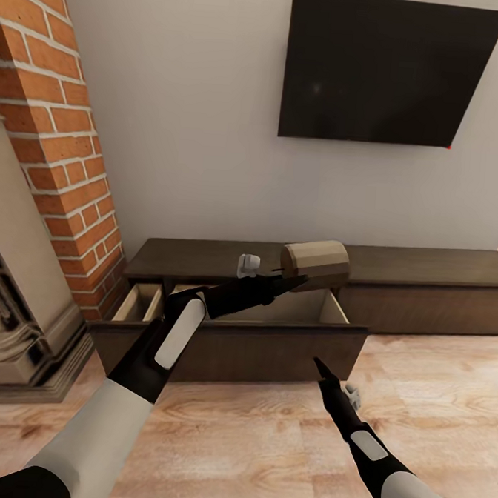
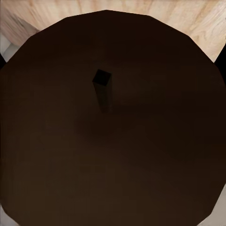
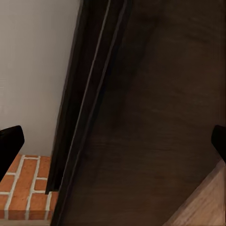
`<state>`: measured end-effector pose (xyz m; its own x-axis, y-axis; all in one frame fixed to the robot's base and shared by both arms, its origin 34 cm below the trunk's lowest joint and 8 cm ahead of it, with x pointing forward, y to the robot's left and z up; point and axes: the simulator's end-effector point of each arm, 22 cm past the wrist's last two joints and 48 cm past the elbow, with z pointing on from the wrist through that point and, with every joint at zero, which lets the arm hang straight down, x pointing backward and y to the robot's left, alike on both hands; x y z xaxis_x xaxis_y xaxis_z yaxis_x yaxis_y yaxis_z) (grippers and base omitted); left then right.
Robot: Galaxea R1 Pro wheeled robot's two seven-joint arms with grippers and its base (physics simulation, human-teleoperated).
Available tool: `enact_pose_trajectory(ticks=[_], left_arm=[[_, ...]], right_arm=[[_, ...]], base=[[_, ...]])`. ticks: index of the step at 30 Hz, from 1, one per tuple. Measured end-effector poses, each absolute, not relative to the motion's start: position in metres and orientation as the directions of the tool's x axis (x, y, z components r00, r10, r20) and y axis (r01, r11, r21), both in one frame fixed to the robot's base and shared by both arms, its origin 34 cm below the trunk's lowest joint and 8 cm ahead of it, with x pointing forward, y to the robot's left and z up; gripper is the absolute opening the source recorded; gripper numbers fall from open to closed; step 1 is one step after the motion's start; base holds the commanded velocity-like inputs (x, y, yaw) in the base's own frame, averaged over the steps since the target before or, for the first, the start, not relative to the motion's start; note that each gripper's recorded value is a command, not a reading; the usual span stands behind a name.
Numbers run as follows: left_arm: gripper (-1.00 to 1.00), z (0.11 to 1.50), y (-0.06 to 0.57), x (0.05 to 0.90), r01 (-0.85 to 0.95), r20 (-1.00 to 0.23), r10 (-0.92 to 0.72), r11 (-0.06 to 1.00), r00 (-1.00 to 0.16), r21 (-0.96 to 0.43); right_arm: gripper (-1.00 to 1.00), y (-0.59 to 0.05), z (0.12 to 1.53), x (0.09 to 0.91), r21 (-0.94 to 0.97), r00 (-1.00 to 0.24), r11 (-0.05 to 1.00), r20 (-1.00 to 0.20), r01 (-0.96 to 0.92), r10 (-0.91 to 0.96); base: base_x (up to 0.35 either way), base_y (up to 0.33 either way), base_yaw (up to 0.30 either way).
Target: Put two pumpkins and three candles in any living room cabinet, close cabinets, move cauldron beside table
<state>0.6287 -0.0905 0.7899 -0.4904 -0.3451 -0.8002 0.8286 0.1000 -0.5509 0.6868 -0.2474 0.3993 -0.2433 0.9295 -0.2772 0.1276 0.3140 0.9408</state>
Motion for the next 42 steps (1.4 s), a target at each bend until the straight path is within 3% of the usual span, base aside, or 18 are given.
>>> enact_pose_trajectory(ticks=[20,42], left_arm=[[-1.00,0.799,-0.091,0.624,0.838,-0.809,-0.345,0.101,-0.477,-0.537],[-1.00,0.847,-0.091,0.595,0.881,-0.846,-0.345,0.098,-0.406,-0.462]], right_arm=[[1.00,-0.251,0.394,0.679,0.934,-0.231,0.325,-0.287,0.150,0.930],[1.00,-0.252,0.449,0.686,0.942,-0.194,0.328,-0.311,0.066,0.930]], base=[[-0.217,-0.017,0.002],[-0.010,0.000,0.000]])
